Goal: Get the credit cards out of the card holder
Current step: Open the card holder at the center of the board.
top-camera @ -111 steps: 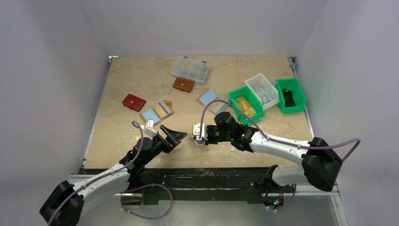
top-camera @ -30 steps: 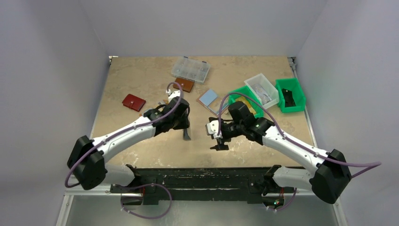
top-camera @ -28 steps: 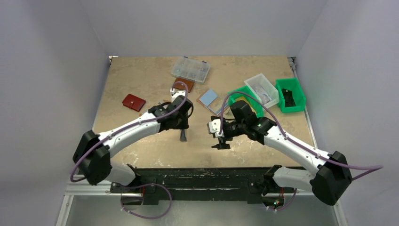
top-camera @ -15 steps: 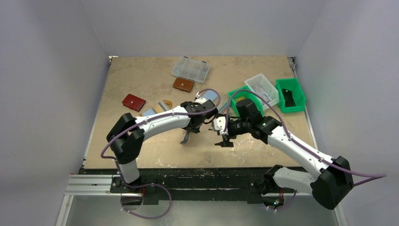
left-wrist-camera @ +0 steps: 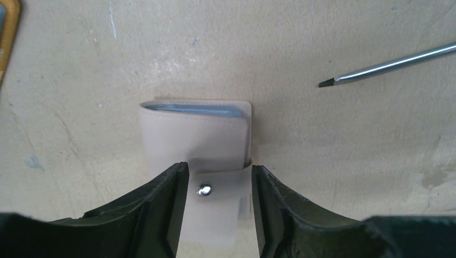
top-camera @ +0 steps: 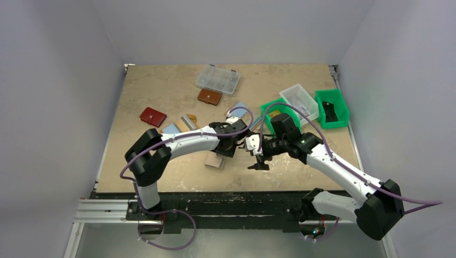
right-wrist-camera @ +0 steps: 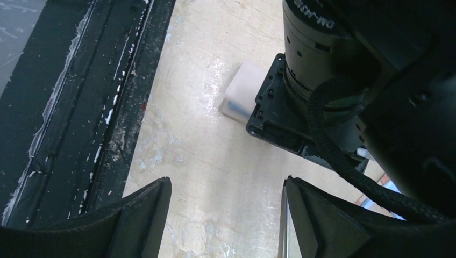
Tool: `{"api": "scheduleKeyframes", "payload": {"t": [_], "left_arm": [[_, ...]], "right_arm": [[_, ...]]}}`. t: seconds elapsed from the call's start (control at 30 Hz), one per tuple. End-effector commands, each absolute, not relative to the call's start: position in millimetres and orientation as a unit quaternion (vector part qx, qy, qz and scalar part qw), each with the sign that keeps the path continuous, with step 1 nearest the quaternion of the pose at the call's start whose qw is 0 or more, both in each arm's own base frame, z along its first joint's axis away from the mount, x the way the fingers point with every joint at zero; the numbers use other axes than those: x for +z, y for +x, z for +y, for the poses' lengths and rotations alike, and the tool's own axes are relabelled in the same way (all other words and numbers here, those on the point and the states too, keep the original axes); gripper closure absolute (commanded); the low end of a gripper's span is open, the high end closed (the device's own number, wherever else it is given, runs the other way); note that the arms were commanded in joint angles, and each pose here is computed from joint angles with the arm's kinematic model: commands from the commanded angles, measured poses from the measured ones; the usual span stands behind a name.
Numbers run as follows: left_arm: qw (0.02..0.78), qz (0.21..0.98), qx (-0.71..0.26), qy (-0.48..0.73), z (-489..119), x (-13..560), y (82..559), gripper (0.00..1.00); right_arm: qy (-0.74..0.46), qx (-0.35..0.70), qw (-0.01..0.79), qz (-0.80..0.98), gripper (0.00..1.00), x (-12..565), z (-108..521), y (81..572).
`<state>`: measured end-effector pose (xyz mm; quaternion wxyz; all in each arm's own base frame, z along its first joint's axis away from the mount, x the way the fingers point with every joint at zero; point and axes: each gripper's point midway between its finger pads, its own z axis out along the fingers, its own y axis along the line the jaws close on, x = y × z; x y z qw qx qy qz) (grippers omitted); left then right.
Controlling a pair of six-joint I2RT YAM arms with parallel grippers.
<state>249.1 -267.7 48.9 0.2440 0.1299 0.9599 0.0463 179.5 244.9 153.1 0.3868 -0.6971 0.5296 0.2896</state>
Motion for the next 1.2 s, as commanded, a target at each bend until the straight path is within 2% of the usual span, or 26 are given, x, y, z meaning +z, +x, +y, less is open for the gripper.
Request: {"api": "scheduleKeyframes", "payload": {"t": [0.0,0.23,0.43,0.6,0.87,0.97,1.17], "left_arm": [[0.266,0.956,-0.037,0.116,-292.0,67.7,240.6,0.49],[0.295,0.947,-0.085,0.095,-293.5,85.5,238.2,0.36],[0.357,0.92,-0.15,0.065,-285.2,124.1,236.1,0.3],[0.399,0.897,-0.187,0.041,-261.5,135.3,228.4,0.29],[0.407,0.895,-0.185,0.009,-225.2,101.2,213.2,0.33],[0.419,0.89,-0.179,-0.014,-210.8,96.0,211.7,0.31],[0.437,0.87,-0.225,-0.045,-201.8,88.9,203.4,0.26]], "right_arm": [[-0.7,0.285,0.423,0.5,0.13,178.2,249.9,186.7],[-0.699,0.293,0.416,0.502,0.12,174.9,248.7,184.7],[-0.704,0.304,0.384,0.515,0.12,159.1,246.9,181.8],[-0.699,0.324,0.372,0.518,0.13,151.6,251.1,179.9],[-0.667,0.337,0.369,0.552,0.15,147.8,268.2,192.9],[-0.66,0.324,0.36,0.574,0.18,146.4,279.9,201.7],[-0.644,0.299,0.341,0.616,0.34,138.7,317.2,207.3]]}}
